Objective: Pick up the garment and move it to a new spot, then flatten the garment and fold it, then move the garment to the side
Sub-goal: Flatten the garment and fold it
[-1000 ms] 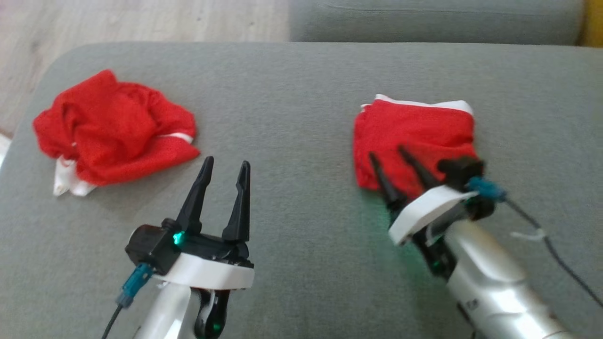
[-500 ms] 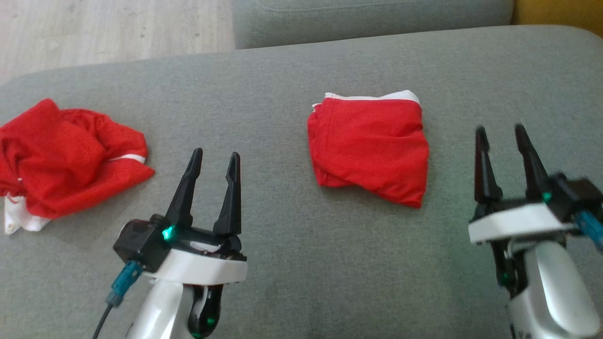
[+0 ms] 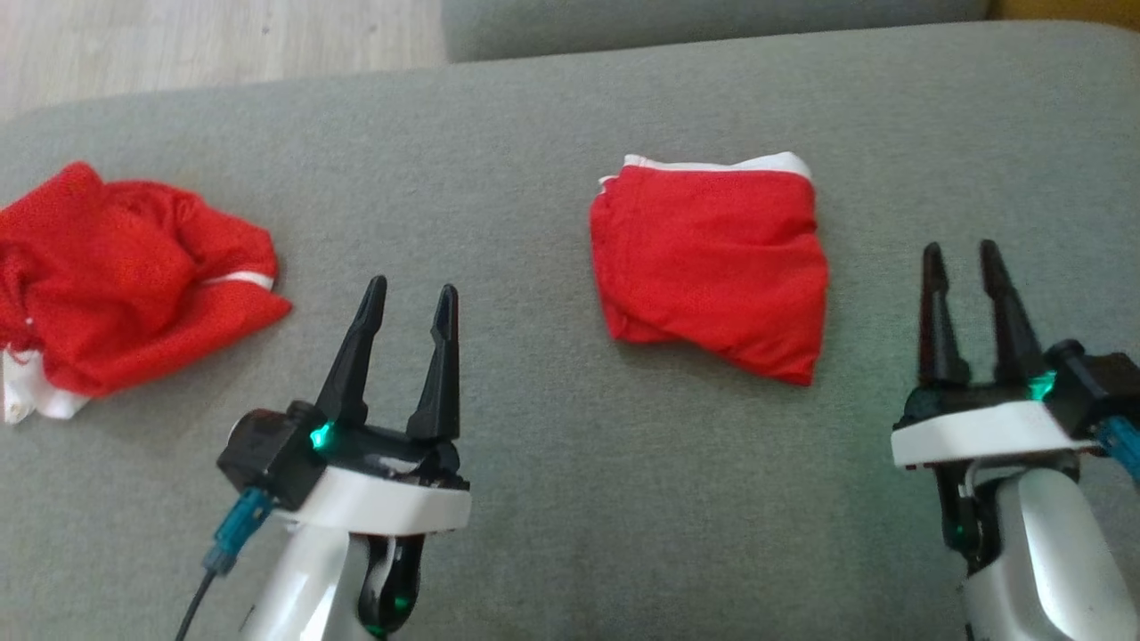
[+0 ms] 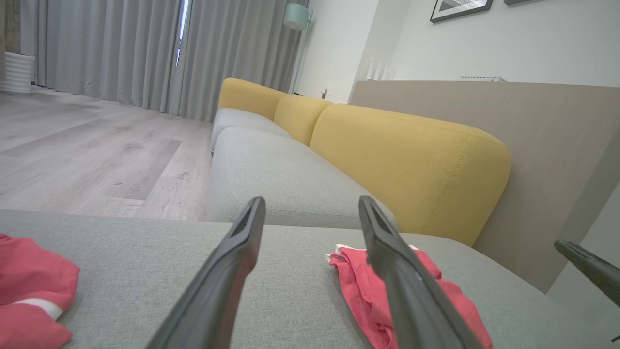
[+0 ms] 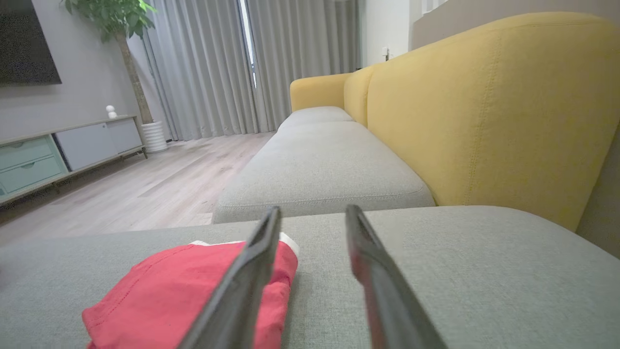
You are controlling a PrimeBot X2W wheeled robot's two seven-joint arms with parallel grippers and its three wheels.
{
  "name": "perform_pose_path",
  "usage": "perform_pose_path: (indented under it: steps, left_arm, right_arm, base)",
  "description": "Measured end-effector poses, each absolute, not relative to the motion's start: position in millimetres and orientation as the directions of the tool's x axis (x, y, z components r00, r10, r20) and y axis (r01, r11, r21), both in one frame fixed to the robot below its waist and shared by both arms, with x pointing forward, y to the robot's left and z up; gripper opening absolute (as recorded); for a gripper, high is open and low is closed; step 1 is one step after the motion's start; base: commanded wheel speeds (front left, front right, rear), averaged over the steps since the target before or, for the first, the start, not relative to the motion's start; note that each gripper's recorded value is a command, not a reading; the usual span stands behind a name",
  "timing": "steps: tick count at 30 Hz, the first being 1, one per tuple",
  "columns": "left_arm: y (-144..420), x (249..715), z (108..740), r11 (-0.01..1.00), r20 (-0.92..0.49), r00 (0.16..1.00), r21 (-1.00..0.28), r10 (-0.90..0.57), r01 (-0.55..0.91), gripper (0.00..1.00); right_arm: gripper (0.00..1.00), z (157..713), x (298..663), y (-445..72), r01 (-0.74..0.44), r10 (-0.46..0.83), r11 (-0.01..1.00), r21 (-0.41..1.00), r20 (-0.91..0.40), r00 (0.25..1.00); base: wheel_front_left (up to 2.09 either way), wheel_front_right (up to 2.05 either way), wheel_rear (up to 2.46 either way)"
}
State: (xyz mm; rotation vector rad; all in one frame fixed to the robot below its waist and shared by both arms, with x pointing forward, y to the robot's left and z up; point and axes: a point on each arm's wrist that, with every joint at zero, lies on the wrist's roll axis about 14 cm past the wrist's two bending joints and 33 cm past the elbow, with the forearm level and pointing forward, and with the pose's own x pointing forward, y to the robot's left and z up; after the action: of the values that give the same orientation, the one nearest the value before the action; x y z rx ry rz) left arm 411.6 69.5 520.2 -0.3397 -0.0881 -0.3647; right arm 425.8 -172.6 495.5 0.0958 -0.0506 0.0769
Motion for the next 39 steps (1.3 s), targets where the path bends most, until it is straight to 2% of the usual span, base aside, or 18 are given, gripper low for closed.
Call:
perform_pose_path:
  steps: [5, 12, 17, 21, 26, 30, 35, 39]
  left_arm:
    - [75, 418, 520, 0.883, 0.146, 0.936, -0.310, -0.321, 0.351, 1.00]
    - [91, 417, 505, 0.898, 0.101, 0.954, -0.320, -0.283, 0.301, 1.00]
    - [103, 418, 497, 0.908, 0.079, 0.964, -0.322, -0.255, 0.267, 1.00]
    - [113, 417, 493, 0.918, 0.063, 0.971, -0.318, -0.230, 0.238, 1.00]
    - [114, 418, 498, 0.919, 0.077, 0.971, -0.312, -0.227, 0.240, 1.00]
    - [110, 419, 502, 0.914, 0.090, 0.967, -0.318, -0.237, 0.253, 1.00]
    - [107, 418, 504, 0.910, 0.097, 0.964, -0.319, -0.246, 0.264, 1.00]
    - [105, 418, 506, 0.909, 0.102, 0.963, -0.319, -0.250, 0.270, 1.00]
  right_arm:
    - [0.00, 480, 444, -158, -0.119, 0.118, 0.991, 0.065, 0.009, 0.993]
    - [0.00, 449, 491, -124, -0.190, 0.194, 0.980, 0.061, -0.089, 0.977]
    - [0.00, 406, 511, -116, -0.186, 0.198, 0.980, 0.069, -0.250, 0.948]
    - [0.00, 371, 510, -111, -0.188, 0.204, 0.979, 0.080, -0.376, 0.904]
    - [0.00, 390, 523, -99, -0.226, 0.237, 0.972, 0.070, -0.301, 0.924]
    - [0.00, 410, 525, -75, -0.305, 0.312, 0.950, 0.065, -0.242, 0.919]
    - [0.00, 405, 503, -30, -0.449, 0.453, 0.890, 0.080, -0.262, 0.852]
    - [0.00, 377, 479, -17, -0.497, 0.494, 0.862, 0.102, -0.391, 0.776]
  base:
    - [0.00, 0.00, 0.00]
    - [0.00, 0.00, 0.00]
    - [0.00, 0.00, 0.00]
    - [0.00, 0.00, 0.00]
    - [0.00, 0.00, 0.00]
    - [0.00, 0.00, 0.00]
    - [0.00, 0.00, 0.00]
    - [0.00, 0.00, 0.00]
